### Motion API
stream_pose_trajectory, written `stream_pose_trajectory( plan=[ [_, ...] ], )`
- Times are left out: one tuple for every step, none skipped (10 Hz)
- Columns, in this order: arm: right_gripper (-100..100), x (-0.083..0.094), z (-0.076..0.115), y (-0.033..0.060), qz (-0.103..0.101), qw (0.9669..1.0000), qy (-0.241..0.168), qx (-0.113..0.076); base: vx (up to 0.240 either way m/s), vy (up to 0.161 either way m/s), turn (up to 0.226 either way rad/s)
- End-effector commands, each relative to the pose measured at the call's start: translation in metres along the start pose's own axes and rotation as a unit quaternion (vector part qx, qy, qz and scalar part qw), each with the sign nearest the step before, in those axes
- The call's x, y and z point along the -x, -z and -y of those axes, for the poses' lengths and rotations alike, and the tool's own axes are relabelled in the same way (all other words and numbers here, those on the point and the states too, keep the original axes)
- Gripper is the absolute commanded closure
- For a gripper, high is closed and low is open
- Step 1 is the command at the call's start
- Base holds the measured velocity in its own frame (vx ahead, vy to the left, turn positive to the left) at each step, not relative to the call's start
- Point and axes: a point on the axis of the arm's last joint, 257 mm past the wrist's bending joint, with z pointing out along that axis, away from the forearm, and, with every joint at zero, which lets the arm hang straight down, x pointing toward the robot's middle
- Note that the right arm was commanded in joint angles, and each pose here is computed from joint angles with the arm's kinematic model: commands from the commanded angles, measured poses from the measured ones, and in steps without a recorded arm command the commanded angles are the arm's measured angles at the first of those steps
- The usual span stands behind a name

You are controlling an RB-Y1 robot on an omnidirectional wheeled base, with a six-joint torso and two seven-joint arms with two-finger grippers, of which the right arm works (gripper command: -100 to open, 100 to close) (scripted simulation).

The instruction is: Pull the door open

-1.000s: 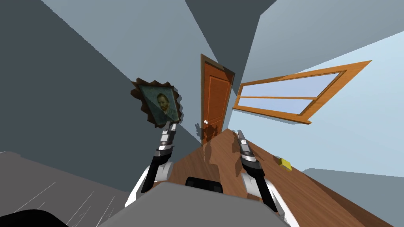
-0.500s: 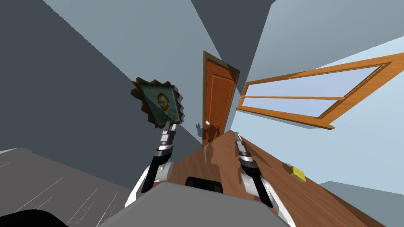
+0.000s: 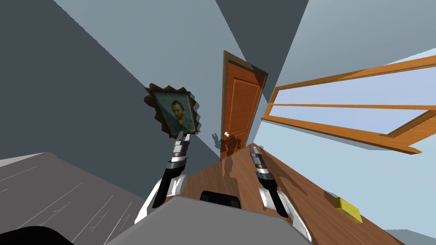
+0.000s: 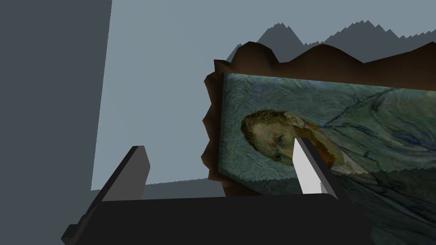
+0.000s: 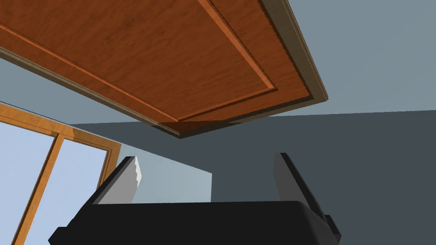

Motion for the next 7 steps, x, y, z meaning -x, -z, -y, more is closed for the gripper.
stream_pose_trajectory(
  plan=[
    [-100, -0.01, 0.012, 0.0028, -0.014, 0.9995, 0.028, -0.007, 0.075, -0.043, 0.13],
    [-100, -0.013, 0.015, 0.0048, -0.016, 0.9995, 0.027, -0.011, 0.063, -0.027, 0.03],
    [-100, -0.019, 0.02, 0.006, -0.024, 0.9987, 0.042, -0.013, 0.054, -0.02, 0.087],
    [-100, -0.021, 0.022, 0.0073, -0.026, 0.9987, 0.042, -0.015, 0.04, -0.018, 0.05],
    [-100, -0.028, 0.03, 0.0099, -0.035, 0.9976, 0.057, -0.02, 0.041, -0.015, 0.097],
    [-100, -0.033, 0.034, 0.0105, -0.041, 0.9963, 0.073, -0.021, 0.078, -0.021, 0.125],
    [-100, -0.04, 0.041, 0.0131, -0.05, 0.9946, 0.088, -0.024, 0.101, -0.035, 0.146]
  ],
)
